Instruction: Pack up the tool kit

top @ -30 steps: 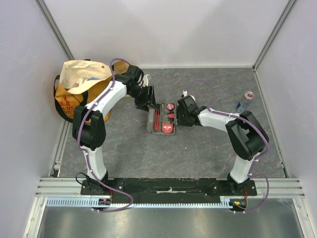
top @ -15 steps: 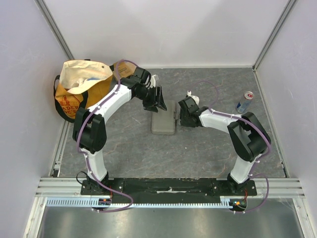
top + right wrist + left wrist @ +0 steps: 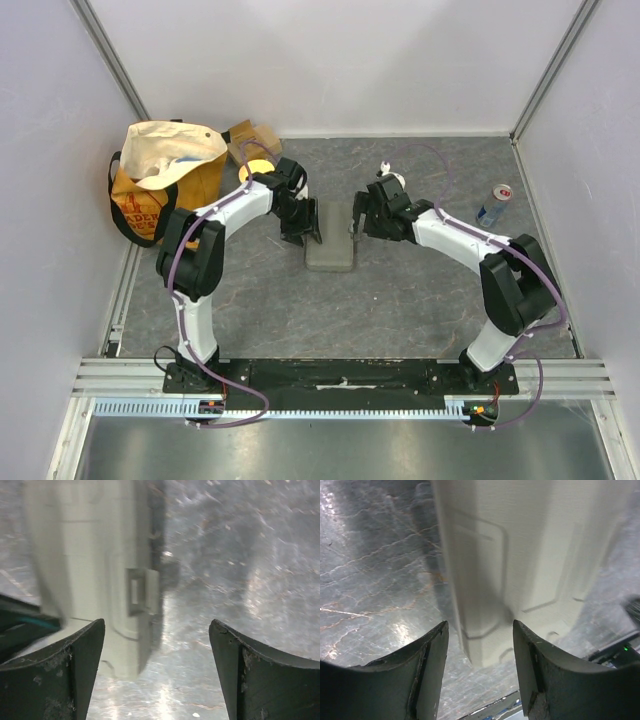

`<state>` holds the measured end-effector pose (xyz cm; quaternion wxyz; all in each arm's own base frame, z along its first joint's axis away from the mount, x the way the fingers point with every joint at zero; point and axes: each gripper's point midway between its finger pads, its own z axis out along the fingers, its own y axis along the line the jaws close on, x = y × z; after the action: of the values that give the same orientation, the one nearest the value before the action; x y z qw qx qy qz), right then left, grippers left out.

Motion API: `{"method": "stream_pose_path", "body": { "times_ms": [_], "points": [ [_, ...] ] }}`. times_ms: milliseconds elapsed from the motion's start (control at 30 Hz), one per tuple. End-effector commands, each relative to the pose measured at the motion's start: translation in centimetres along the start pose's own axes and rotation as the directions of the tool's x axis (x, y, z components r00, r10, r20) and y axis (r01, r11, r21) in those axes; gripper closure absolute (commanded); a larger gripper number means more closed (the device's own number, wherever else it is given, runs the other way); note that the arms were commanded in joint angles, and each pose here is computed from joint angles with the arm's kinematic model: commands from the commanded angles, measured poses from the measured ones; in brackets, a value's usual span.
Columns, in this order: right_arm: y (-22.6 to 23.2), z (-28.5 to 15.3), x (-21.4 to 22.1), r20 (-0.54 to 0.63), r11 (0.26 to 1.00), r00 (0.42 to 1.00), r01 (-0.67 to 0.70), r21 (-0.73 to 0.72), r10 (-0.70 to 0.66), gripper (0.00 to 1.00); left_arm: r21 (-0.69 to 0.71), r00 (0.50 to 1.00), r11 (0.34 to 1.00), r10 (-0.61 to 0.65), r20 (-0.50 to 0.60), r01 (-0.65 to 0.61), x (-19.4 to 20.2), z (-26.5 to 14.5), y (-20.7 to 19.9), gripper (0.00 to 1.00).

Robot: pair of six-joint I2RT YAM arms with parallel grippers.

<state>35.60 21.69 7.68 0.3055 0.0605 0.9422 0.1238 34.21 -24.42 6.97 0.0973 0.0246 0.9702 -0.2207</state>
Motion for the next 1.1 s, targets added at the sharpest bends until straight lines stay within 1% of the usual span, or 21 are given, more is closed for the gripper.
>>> {"method": "stream_pose_path", "body": {
  "times_ms": [0,33,133,233,400,467,533,600,667,767,1067],
  "points": [
    [4.5,-0.5,-2.9,0.026,0.988,1.0,0.0,-0.154,0.004,0.09,-0.101,0.997,0.993,-0.06,-0.039,0.056,1.2,1.9,2.6,0.41],
    [4.5,-0.1,-2.7,0.014,0.989,1.0,0.002,-0.145,0.001,0.09,-0.108,0.997,0.993,-0.061,-0.048,0.056,1.5,2.2,2.8,0.42],
    [4.3,1.4,-1.8,-0.038,0.992,0.999,0.011,-0.122,-0.016,0.15,-0.137,0.995,0.989,-0.07,-0.064,0.061,2.1,2.8,3.6,0.44],
    [3.8,2.3,-1.1,-0.068,0.995,0.997,0.016,-0.098,-0.023,0.2,-0.165,0.994,0.985,-0.069,-0.08,0.055,2.8,3.3,4.3,0.46],
    [2.9,3.4,0.0,-0.097,0.998,0.995,0.032,-0.059,-0.037,0.23,-0.182,0.993,0.982,-0.066,-0.102,0.047,3.5,4.0,4.7,0.49],
    [2.8,3.9,0.4,-0.112,0.998,0.993,0.037,-0.059,-0.043,0.25,-0.183,0.992,0.982,-0.06,-0.113,0.038,3.8,4.3,4.6,0.5],
    [3.0,4.3,0.9,-0.129,0.997,0.991,0.036,-0.071,-0.045,0.32,-0.176,0.992,0.984,-0.053,-0.115,0.032,3.7,4.4,4.4,0.51],
    [2.9,4.9,1.4,-0.144,0.997,0.989,0.034,-0.07,-0.044,0.4,-0.167,0.992,0.986,-0.049,-0.12,0.029,3.7,4.5,4.3,0.51],
    [3.4,5.1,2.2,-0.179,0.995,0.983,0.024,-0.102,-0.042,0.49,-0.157,0.991,0.987,-0.042,-0.128,0.021,3.8,4.6,4.1,0.52],
    [3.3,5.4,2.9,-0.199,0.995,0.979,0.012,-0.1,-0.032,0.6,-0.131,0.991,0.991,-0.027,-0.131,0.01,3.6,4.6,3.6,0.53],
    [3.3,6.3,4.7,-0.262,0.995,0.965,-0.015,-0.101,-0.012,0.77,-0.021,0.99,1.0,0.009,-0.142,-0.012,3.4,5.2,1.6,0.56]
  ]
}}
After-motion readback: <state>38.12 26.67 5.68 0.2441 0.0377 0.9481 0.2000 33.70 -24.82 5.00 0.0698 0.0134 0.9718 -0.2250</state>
